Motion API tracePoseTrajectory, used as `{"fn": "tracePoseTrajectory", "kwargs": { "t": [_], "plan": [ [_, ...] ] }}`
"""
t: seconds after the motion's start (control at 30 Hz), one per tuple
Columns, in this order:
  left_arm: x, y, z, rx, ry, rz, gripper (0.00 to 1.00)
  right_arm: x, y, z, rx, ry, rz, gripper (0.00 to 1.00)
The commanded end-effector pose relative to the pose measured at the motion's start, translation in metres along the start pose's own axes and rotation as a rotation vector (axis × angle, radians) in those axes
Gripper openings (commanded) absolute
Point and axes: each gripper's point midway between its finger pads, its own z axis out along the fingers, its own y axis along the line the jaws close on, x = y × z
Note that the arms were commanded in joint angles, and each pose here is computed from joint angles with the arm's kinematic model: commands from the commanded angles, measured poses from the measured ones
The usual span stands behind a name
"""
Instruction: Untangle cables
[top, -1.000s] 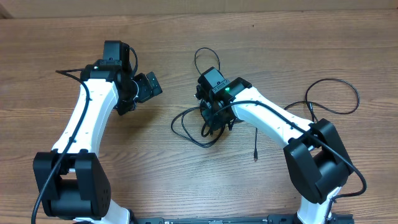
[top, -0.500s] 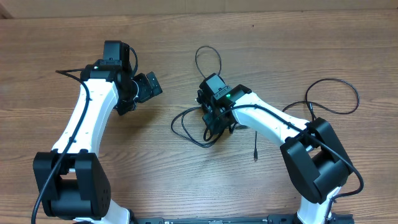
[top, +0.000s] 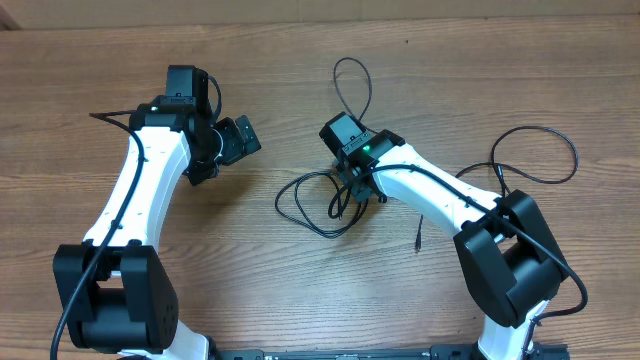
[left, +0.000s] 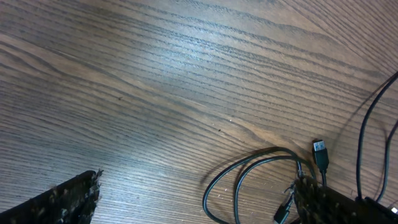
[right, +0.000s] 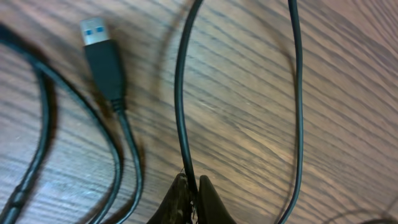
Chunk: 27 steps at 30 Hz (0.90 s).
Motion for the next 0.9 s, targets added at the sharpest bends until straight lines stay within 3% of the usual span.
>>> {"fn": "tracePoseTrajectory", "kwargs": {
  "t": [0.0,0.4,0.67,0.77,0.83,0.87],
  "plan": [
    [0.002,0.003,0.005,-0.015,0.009,-0.014,1.0,-0.013,-0.023,-0.013,0.052,-0.051,0.114,0.04],
    [0.002,0.003,0.005,-0.015,0.01,-0.014,1.0,0.021,-0.083,0.025,0.03,0.049,0.316,0.04],
    [0.002,0.003,0.005,-0.016,0.009,-0.014,0.99,0.077,-0.144,0.056,0.068,0.163,0.641,0.04],
    [0.002,0.003,0.005,-0.016,0.009,-0.014,1.0,0.084,-0.152,0.063,-0.004,0.165,0.713,0.04],
    [0.002,0.003,0.005,-0.015,0.01,-0.014,1.0,0.08,-0.154,0.066,-0.068,0.145,0.756,0.09],
    [0.002,0.003,0.005,-0.015,0.009,-0.014,1.0,0.076,-0.153,0.066,-0.111,0.126,0.774,0.17]
  ]
}}
